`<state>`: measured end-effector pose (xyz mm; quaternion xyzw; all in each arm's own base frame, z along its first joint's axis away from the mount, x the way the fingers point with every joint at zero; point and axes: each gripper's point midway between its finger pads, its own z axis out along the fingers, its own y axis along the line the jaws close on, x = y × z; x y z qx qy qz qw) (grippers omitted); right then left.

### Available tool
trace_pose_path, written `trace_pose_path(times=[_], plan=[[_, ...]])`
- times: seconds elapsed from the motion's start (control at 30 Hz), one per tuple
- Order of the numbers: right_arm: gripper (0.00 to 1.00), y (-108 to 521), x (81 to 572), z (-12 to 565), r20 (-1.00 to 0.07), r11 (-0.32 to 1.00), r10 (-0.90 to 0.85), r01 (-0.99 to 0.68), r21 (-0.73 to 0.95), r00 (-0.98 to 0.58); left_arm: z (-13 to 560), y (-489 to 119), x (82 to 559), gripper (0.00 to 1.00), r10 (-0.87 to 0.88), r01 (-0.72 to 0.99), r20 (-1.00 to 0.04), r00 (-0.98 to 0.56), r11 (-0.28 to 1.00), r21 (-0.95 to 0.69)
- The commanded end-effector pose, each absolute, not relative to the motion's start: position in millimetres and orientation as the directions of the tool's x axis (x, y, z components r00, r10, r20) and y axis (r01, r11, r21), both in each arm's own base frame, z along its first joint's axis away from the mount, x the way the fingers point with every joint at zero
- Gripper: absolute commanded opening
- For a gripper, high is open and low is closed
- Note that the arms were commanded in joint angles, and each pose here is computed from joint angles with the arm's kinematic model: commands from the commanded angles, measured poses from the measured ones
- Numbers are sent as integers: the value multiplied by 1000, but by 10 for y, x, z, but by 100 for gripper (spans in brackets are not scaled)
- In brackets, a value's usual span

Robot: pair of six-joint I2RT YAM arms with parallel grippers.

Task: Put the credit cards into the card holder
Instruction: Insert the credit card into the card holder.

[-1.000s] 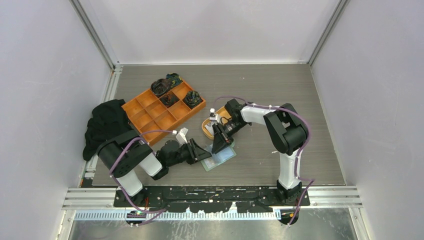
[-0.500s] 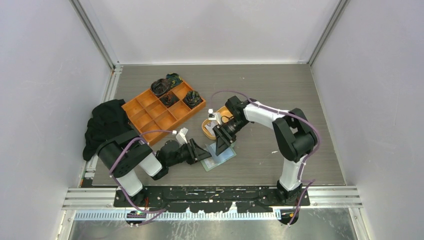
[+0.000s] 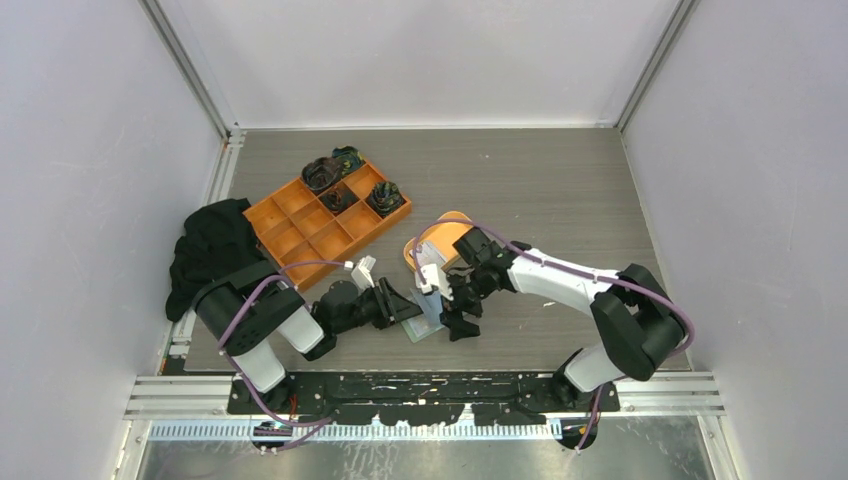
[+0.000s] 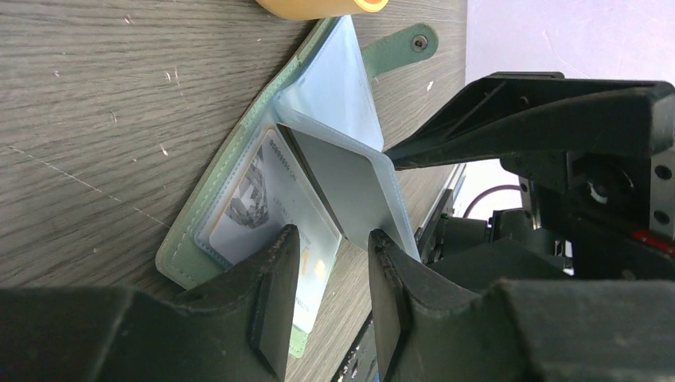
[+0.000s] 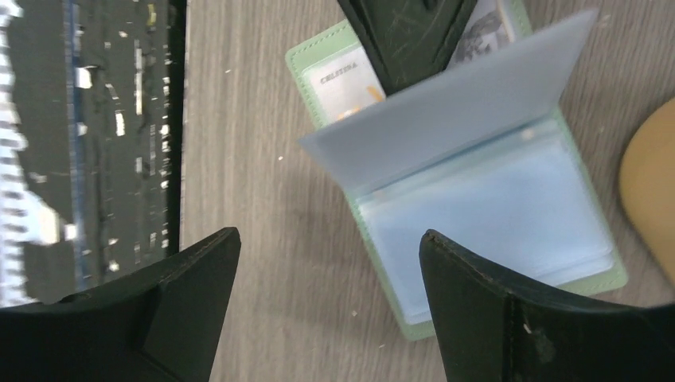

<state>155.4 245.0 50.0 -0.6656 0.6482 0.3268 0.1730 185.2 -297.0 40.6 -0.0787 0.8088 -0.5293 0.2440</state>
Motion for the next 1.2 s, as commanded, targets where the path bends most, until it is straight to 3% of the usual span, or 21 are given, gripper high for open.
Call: trace_pose_path(times=[0.0, 0.17, 1.17], plan=[[88, 2723, 1898, 556, -696, -99, -711, -994, -44, 101, 529, -2981, 1883, 39, -396, 180, -348, -849, 403, -897], [87, 2820, 1996, 542, -686, -56, -719, -993, -107, 115, 537, -2987, 1881, 39, -395, 181, -348, -850, 401, -898], [82, 2763, 2116, 633, -672, 21, -738, -993, -113, 61, 554, -2965, 1875, 39, -390, 185, -357, -849, 413, -892]])
